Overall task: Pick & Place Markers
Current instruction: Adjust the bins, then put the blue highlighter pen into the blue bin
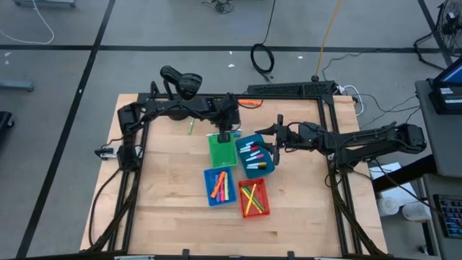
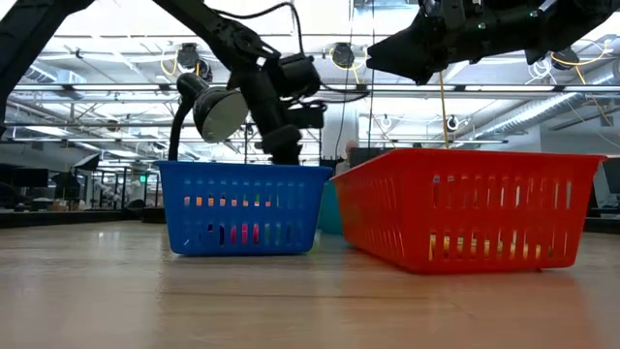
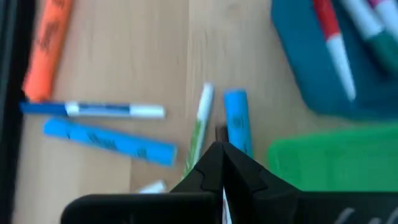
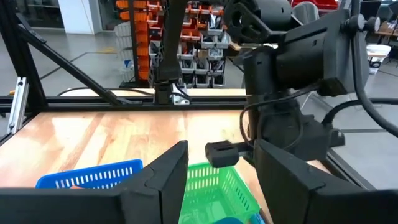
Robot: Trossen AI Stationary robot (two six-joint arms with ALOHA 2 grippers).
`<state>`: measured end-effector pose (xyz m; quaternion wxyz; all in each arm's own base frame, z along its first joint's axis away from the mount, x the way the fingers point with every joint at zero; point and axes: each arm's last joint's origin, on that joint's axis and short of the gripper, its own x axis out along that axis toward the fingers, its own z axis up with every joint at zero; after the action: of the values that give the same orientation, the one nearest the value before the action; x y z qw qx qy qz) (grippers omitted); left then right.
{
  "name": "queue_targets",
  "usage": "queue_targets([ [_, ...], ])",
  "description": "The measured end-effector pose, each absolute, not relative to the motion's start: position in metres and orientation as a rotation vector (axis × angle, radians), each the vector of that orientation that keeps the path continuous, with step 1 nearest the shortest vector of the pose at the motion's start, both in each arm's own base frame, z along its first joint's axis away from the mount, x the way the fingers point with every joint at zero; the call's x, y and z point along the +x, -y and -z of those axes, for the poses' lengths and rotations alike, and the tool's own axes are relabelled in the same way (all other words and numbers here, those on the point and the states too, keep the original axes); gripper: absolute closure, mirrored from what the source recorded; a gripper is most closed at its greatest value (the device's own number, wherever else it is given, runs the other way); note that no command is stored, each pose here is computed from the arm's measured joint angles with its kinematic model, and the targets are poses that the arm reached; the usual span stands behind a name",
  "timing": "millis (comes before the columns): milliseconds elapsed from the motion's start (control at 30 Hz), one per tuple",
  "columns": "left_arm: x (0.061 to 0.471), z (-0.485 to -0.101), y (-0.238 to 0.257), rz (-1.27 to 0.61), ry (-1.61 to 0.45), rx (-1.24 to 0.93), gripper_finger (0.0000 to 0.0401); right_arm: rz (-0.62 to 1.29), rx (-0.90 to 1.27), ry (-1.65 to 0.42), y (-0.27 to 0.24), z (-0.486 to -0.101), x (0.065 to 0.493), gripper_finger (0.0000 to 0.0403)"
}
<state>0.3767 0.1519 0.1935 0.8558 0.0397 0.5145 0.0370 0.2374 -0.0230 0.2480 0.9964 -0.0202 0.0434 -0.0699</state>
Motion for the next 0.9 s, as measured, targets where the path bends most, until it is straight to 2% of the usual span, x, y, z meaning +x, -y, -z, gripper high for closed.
queue_targets([
  [200,0.359,-0.175,-0.166,-0.121,-1.14,0.025,0.0398,0.14,-0.039,-0.086,0.023,-0.248,0.237,0.0232],
  [367,0.349,-0.158,-0.159,-0.042,-1.175,-0.037,0.0398,0.142,-0.04,-0.078,0.023,-0.249,0.237,0.0232],
  [667,0.362,-0.16,-0.137,0.06,-1.122,-0.008,0.0398,0.149,-0.025,-0.076,0.025,-0.249,0.237,0.0232],
  [900,0.362,-0.159,-0.133,-0.023,-1.178,0.061,0.0379,0.149,-0.026,-0.079,0.025,-0.249,0.237,0.0232],
])
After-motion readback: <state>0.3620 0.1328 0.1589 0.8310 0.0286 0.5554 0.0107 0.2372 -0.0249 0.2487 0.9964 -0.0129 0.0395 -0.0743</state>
